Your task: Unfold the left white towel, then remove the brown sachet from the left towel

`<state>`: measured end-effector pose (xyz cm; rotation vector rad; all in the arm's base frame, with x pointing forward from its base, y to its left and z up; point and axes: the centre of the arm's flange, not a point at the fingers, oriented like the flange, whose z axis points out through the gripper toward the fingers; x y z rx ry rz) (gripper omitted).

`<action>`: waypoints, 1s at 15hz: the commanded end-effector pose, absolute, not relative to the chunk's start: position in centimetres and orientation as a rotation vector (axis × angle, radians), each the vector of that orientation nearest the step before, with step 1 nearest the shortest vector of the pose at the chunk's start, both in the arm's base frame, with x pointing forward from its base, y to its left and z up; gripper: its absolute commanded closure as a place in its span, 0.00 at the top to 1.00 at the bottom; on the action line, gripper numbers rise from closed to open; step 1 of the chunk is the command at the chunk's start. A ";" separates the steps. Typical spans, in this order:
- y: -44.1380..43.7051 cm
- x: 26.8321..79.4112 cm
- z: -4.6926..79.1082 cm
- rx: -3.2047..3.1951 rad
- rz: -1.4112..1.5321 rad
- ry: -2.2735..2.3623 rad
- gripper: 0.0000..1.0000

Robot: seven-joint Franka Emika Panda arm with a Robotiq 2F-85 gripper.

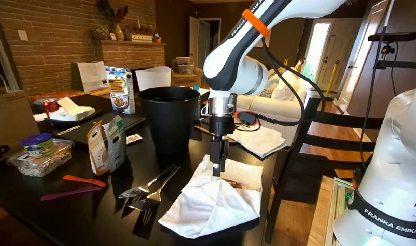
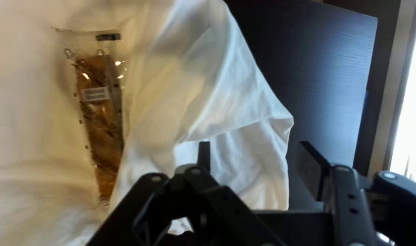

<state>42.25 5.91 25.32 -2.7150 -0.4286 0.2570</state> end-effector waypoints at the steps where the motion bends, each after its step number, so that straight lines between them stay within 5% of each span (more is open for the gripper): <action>1: 1.2 41.8 25.5 -2.757 0.210 -0.419 0.98; 15: -1.8 43.1 19.4 -2.782 0.081 -0.311 1.00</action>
